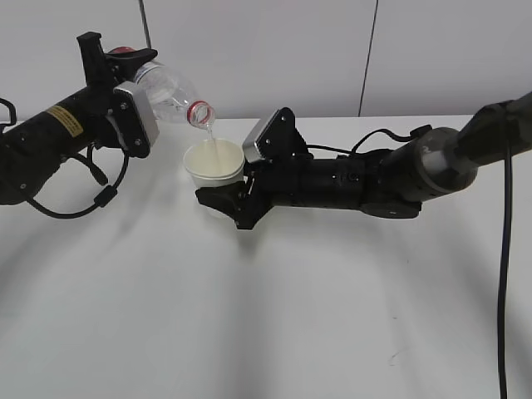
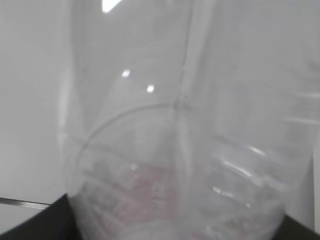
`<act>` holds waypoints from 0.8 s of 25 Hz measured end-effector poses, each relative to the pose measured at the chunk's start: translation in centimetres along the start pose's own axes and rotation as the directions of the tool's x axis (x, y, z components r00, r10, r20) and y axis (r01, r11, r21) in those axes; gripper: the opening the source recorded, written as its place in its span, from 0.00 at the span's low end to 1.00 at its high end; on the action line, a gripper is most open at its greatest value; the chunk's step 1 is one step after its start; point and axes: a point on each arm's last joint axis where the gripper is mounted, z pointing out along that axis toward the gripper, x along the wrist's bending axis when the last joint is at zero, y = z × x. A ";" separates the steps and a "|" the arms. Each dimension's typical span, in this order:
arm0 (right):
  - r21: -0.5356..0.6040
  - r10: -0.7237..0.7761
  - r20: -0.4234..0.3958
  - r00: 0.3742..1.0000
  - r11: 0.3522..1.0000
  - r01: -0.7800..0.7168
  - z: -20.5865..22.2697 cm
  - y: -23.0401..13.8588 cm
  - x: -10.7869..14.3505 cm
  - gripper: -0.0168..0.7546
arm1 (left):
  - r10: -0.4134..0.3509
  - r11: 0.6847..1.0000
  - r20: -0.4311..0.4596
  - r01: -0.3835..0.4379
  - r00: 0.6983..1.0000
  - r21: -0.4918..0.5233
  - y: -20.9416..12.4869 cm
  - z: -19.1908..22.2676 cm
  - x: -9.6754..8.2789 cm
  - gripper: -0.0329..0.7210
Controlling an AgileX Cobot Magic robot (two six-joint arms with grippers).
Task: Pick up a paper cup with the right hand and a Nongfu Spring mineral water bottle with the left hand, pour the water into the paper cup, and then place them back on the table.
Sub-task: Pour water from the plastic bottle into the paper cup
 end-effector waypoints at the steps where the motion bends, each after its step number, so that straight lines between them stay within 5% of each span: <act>1: 0.000 0.000 0.000 1.000 1.000 0.000 0.0 0.0 0.0 0.72 | 0.001 1.000 0.000 -0.001 1.000 0.000 0.0 0.0 0.0 0.57; 20: -0.002 0.004 0.004 1.000 1.000 -0.004 0.0 0.0 0.0 0.72 | 0.043 0.999 0.001 -0.043 0.999 0.000 0.0 0.0 -0.1 0.57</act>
